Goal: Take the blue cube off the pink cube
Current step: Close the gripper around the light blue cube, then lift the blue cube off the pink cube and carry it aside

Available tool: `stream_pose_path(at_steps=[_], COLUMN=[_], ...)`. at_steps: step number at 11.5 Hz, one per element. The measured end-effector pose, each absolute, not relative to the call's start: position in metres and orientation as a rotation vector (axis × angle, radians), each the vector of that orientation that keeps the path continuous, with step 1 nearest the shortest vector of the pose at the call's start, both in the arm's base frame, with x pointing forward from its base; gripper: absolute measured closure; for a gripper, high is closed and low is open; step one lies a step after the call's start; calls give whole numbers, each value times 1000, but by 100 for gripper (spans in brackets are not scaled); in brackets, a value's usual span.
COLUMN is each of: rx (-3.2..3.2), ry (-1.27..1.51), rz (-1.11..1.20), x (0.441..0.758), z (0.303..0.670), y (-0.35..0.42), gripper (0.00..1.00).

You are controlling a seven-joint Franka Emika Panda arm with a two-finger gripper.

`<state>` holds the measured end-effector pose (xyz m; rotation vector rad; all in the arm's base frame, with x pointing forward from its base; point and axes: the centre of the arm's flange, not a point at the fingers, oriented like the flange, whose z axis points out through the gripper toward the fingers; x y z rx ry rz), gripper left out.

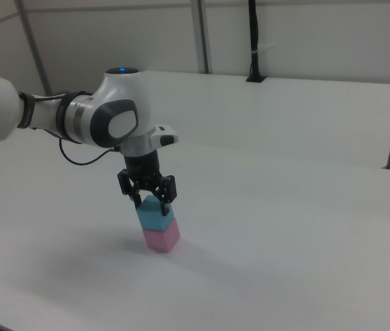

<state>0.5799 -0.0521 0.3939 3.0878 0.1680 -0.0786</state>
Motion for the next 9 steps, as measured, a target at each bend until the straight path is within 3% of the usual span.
stream_pose_path(at_steps=[1, 2, 6, 9], rx=[3088, 3087, 3080, 3082], ry=[160, 157, 116, 40], rz=[-76, -62, 41, 96], x=[581, 582, 599, 639], z=[394, 398, 430, 428], y=[-51, -52, -67, -94], gripper=[31, 39, 39, 39])
